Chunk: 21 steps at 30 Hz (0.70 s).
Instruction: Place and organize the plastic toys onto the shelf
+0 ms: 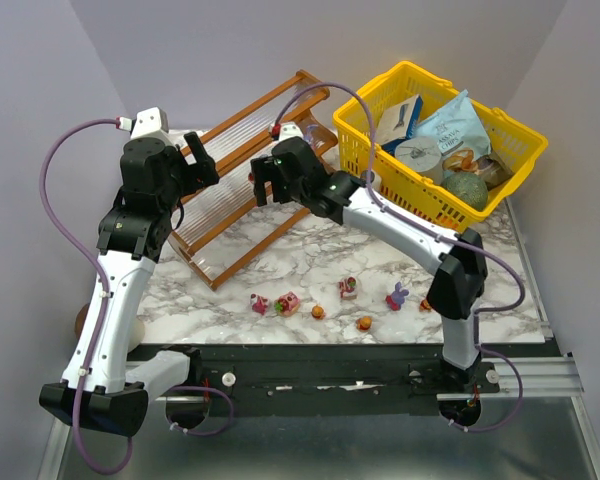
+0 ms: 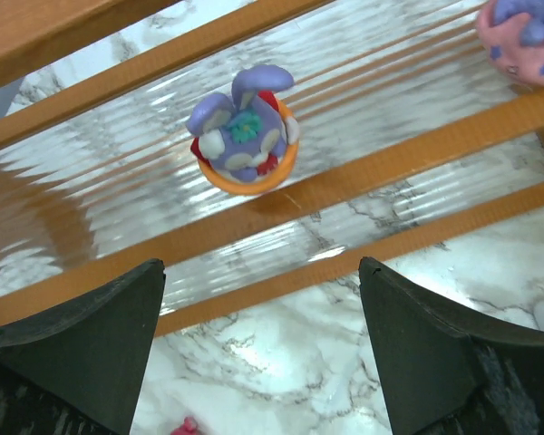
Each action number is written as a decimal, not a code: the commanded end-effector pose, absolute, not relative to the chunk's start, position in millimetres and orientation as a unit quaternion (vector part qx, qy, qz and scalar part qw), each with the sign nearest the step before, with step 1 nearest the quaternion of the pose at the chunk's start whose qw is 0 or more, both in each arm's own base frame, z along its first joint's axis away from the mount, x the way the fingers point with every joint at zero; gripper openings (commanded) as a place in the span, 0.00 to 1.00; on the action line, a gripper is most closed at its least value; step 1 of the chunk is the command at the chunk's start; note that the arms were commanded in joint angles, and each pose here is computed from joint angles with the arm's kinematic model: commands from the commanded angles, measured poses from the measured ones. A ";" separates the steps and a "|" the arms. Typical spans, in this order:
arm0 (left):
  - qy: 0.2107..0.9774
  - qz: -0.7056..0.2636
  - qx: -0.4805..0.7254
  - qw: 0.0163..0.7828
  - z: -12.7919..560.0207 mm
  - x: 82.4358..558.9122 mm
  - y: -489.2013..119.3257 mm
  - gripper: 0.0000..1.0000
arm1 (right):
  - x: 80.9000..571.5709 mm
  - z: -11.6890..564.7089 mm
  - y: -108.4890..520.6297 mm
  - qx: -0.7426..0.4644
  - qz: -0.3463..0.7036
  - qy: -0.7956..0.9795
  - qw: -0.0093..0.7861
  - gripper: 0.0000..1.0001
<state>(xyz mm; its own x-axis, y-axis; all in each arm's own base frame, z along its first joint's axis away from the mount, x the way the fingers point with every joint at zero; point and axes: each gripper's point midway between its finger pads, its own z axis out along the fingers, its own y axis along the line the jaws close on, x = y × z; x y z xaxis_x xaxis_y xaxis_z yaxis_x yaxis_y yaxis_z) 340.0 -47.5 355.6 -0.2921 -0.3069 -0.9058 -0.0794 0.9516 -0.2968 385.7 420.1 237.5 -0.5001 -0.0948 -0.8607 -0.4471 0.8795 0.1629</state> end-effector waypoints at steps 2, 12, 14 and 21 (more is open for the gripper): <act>0.796 -0.101 -0.118 0.585 361.2 334.7 -48.1 0.99 | 349.6 273.7 397.4 -0.152 0.225 0.836 0.477 0.95; 0.796 -0.133 -0.104 0.582 361.1 330.6 -60.3 0.99 | 274.3 180.9 219.2 0.055 0.028 0.924 0.376 0.93; 0.796 -0.138 -0.101 0.581 361.0 330.7 -62.3 0.99 | 252.9 167.4 181.6 0.093 -0.014 0.931 0.352 0.92; 0.800 -0.147 -0.093 0.574 358.3 333.7 -71.3 0.99 | 210.2 133.3 118.0 0.156 -0.099 0.932 0.312 0.89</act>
